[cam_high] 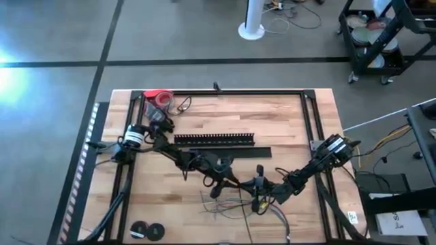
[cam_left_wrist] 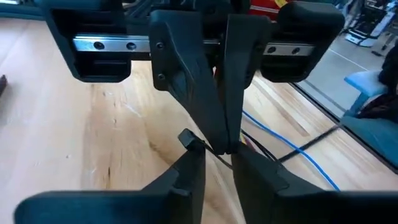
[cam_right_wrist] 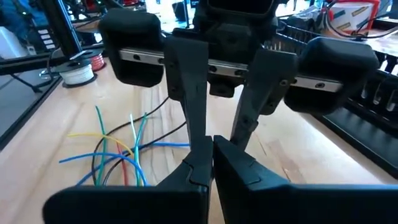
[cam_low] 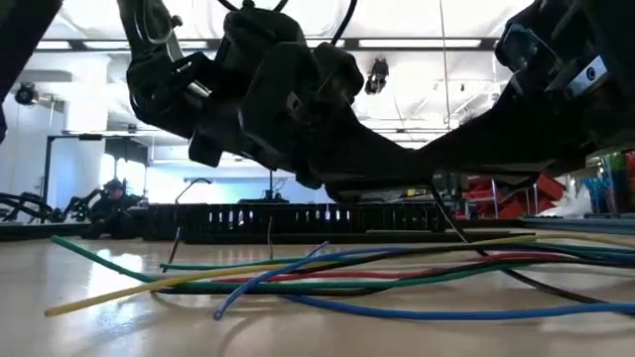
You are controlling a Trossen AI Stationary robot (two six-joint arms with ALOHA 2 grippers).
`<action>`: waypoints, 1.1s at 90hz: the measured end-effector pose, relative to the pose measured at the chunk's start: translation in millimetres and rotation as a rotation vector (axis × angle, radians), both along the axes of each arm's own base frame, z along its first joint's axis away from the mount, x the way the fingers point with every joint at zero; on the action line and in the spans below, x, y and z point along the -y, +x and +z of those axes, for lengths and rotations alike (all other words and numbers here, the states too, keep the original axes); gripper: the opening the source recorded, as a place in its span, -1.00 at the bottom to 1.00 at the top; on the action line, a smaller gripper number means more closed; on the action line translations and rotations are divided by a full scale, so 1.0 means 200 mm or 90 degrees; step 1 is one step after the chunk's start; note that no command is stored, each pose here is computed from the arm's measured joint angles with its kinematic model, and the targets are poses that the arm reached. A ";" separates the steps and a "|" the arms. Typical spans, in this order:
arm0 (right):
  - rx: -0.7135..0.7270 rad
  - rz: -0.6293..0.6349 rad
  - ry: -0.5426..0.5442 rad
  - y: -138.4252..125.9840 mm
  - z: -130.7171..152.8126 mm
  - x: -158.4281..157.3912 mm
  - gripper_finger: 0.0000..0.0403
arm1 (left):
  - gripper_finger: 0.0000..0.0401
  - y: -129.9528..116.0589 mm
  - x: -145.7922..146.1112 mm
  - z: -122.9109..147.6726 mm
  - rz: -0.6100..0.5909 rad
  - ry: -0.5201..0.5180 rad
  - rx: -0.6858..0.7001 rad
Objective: Ziptie cables
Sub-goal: Wrap the cable wires with the black zip tie
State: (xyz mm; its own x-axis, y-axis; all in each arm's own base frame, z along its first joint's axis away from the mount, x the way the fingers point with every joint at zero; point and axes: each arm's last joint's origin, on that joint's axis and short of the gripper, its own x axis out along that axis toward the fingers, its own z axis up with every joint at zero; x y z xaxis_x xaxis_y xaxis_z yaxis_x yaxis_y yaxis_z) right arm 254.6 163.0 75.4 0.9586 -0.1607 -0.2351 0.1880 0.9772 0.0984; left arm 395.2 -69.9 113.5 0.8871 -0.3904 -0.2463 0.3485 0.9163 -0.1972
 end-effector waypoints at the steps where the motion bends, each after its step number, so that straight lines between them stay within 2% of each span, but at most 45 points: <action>1: 0.000 -0.002 -0.001 0.00 0.00 0.00 -1.00 | -0.69 0.00 0.00 0.00 0.001 0.000 0.000; 12: 0.007 -0.027 -0.006 0.00 0.00 0.01 -1.00 | -0.70 0.00 0.00 0.00 0.016 0.004 0.002; 63: 0.033 -0.025 -0.026 0.00 0.03 -0.01 -0.99 | -0.70 0.00 0.01 -0.01 0.053 0.012 -0.010; 76: 0.042 -0.021 -0.038 0.01 0.04 -0.01 -0.88 | -0.70 0.00 0.00 -0.01 0.064 0.016 -0.013; 99: 0.049 -0.012 -0.030 -0.01 0.09 -0.03 -0.57 | -0.75 0.00 0.00 -0.01 0.067 0.006 -0.016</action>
State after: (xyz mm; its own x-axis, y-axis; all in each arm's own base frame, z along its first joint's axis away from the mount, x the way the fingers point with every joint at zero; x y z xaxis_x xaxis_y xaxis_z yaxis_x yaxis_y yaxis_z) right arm 252.8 169.9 94.3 0.9703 -0.1880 -0.1520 0.2000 0.9775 0.0674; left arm 395.0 -70.7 111.5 0.9166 -0.2928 -0.2724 0.2452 0.9496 -0.1954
